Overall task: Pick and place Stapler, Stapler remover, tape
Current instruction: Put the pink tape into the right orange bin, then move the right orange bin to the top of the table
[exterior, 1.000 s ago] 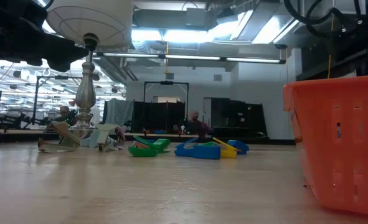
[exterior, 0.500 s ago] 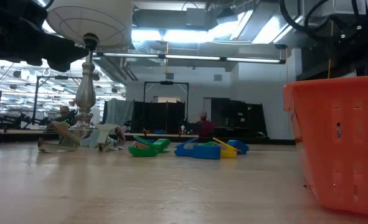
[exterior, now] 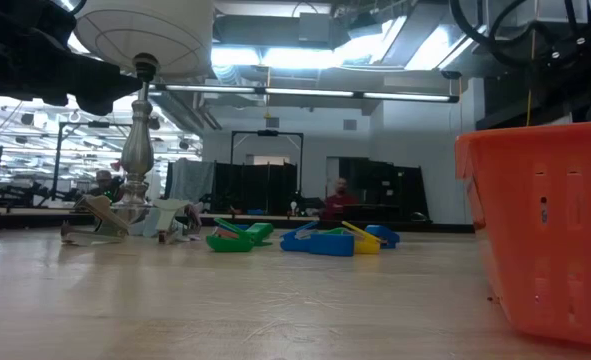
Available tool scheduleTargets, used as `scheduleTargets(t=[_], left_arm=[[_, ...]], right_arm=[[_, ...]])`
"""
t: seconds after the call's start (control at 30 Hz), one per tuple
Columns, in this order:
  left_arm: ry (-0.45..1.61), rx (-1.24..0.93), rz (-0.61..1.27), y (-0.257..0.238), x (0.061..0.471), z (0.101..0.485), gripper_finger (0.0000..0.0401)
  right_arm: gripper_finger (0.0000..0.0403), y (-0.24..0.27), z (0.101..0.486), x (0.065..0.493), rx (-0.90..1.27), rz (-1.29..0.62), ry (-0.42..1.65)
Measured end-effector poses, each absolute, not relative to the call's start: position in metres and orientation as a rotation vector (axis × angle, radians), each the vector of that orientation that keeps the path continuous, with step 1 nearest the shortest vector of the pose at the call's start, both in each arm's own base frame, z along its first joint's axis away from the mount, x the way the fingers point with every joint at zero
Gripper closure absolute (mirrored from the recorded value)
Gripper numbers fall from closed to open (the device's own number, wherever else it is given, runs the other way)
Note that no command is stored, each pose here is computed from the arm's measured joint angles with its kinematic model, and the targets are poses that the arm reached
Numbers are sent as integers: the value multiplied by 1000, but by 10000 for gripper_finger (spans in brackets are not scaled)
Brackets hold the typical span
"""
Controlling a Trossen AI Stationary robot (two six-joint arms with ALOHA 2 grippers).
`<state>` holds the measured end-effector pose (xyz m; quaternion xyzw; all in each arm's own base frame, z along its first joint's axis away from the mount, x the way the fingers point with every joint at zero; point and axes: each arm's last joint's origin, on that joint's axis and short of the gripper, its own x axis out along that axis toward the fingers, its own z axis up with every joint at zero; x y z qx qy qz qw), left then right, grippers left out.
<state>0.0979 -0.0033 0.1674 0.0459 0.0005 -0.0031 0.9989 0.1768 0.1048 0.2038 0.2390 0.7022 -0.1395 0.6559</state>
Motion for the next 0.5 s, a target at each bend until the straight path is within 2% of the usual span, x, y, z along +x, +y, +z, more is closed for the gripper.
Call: scheduleTargets(t=[0.5], left_arm=[[2, 92, -6, -3, 98, 167, 186]], right_arm=[[159, 98, 234, 199, 577, -215, 1498]])
